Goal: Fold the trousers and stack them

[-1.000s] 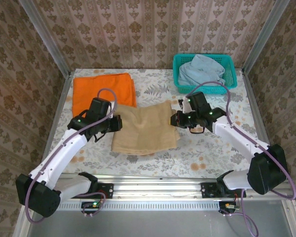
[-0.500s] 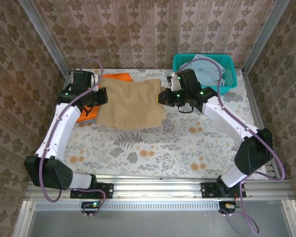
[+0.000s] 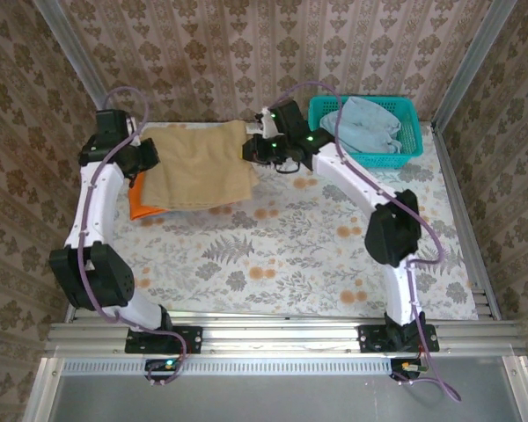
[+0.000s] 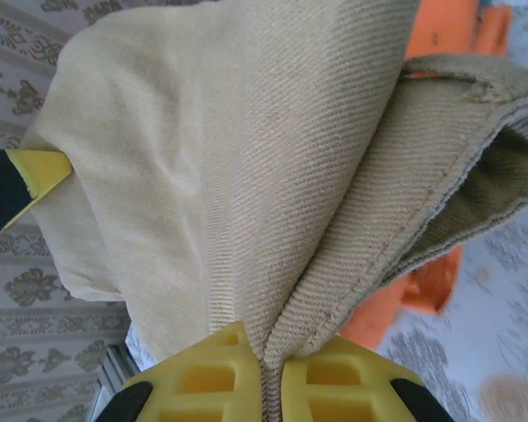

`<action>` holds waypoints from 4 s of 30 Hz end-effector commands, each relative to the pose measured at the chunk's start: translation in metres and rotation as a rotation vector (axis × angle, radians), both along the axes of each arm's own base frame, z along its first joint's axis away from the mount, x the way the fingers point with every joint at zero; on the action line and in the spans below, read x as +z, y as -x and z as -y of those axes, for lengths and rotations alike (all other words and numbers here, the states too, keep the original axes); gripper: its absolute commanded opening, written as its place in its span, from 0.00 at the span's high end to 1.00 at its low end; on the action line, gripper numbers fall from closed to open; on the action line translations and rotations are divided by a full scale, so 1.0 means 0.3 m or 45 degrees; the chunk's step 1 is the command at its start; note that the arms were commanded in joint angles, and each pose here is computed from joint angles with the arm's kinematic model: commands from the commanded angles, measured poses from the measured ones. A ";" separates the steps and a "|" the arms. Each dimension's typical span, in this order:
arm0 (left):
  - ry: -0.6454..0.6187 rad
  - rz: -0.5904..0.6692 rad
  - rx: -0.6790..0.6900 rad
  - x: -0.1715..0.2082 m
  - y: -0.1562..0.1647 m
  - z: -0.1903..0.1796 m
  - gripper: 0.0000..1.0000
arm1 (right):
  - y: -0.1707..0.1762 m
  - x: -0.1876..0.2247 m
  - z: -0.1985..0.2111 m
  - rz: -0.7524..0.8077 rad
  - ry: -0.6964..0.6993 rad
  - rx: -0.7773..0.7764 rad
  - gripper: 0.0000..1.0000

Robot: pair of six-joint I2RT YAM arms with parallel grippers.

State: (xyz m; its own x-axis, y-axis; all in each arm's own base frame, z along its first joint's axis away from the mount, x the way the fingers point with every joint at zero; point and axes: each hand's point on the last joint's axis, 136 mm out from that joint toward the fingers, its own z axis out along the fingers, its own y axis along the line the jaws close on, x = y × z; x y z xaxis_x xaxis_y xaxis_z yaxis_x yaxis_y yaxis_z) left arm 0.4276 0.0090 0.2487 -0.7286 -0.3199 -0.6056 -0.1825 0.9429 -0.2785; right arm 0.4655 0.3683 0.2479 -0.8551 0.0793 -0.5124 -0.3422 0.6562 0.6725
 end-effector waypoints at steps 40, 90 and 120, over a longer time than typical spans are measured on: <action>-0.087 0.033 0.255 -0.014 -0.155 -0.294 0.00 | -0.275 -0.135 0.007 -0.159 -0.135 -0.055 0.42; 0.453 0.275 0.442 -0.732 -0.098 0.032 0.64 | 0.313 -0.311 0.481 -0.255 0.071 -0.200 0.36; -0.054 0.160 0.110 -0.141 0.223 0.211 0.14 | 0.381 -0.114 0.606 -0.080 -0.045 -0.246 0.35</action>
